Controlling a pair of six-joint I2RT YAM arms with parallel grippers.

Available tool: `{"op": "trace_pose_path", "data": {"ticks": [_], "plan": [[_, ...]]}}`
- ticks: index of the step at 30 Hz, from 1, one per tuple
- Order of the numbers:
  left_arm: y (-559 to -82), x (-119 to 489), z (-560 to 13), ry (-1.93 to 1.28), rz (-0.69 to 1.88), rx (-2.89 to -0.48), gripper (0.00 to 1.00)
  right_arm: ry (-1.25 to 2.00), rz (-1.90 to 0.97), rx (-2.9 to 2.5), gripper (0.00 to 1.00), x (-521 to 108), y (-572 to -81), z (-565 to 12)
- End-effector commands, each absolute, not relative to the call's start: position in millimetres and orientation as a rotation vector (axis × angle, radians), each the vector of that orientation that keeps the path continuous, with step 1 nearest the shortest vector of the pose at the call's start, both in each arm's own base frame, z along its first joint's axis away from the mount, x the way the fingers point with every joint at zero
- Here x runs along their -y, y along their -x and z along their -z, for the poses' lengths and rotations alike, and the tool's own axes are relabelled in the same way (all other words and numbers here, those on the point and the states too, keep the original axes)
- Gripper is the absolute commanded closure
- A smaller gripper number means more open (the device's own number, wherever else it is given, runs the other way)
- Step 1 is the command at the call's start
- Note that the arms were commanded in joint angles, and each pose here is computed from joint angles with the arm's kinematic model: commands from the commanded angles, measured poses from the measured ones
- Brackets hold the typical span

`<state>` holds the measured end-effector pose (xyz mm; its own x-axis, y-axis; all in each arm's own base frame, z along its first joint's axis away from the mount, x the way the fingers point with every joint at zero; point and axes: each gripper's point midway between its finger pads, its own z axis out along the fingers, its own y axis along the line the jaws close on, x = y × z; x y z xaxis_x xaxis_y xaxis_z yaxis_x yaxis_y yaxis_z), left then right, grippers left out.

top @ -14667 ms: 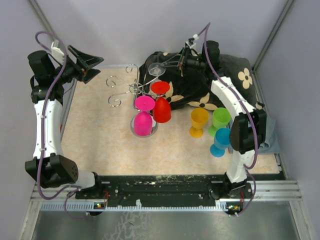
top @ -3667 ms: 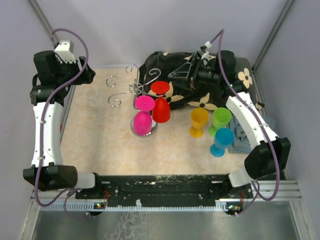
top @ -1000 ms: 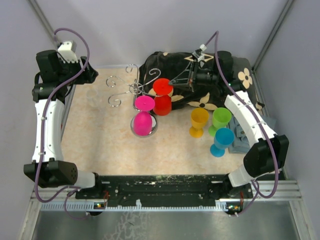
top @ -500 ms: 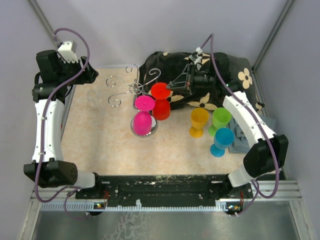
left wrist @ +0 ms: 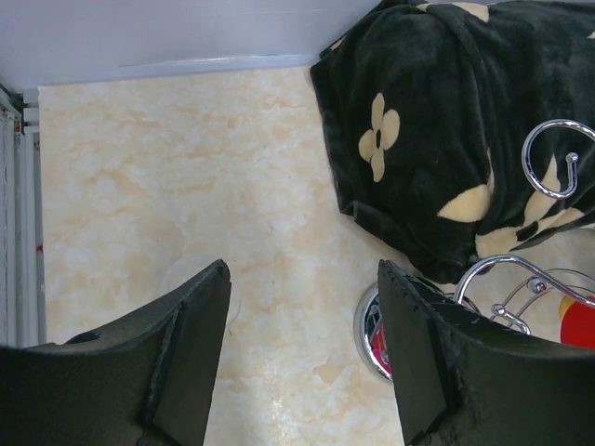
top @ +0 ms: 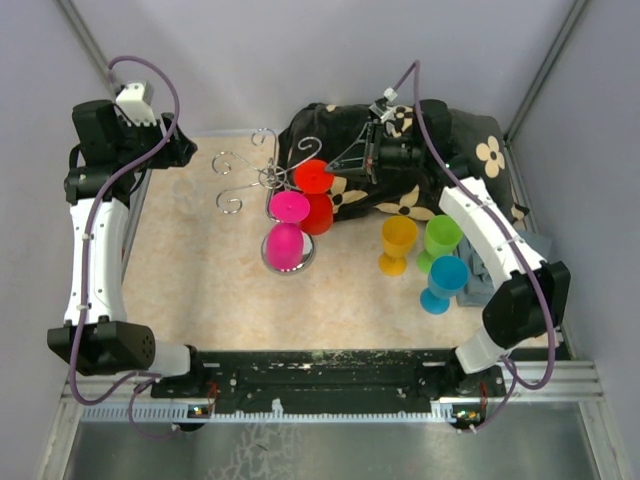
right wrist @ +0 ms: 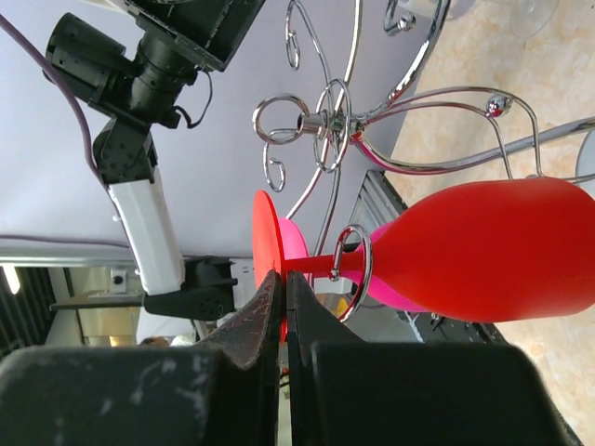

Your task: Take the wine glass off the wine glass rack

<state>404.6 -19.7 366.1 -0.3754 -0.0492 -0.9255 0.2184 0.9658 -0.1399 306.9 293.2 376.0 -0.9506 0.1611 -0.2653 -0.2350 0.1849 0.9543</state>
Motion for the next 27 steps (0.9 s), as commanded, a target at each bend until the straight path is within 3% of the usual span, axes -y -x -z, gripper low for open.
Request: {"op": "trace_pose_path", "data": {"ticks": [1,17,27], "plan": [[-403,20,-375,-0.127,0.285,-1.916,0.30,0.156,-1.832,-2.045,1.00,-301,-314,-406],[-410,19,-377,-0.120,0.285,-1.912,0.30,0.073,-1.780,-2.046,1.00,-306,-342,-396],[-415,18,-379,-0.116,0.283,-1.907,0.30,-0.054,-1.693,-2.028,1.00,-270,-373,-395]]}}
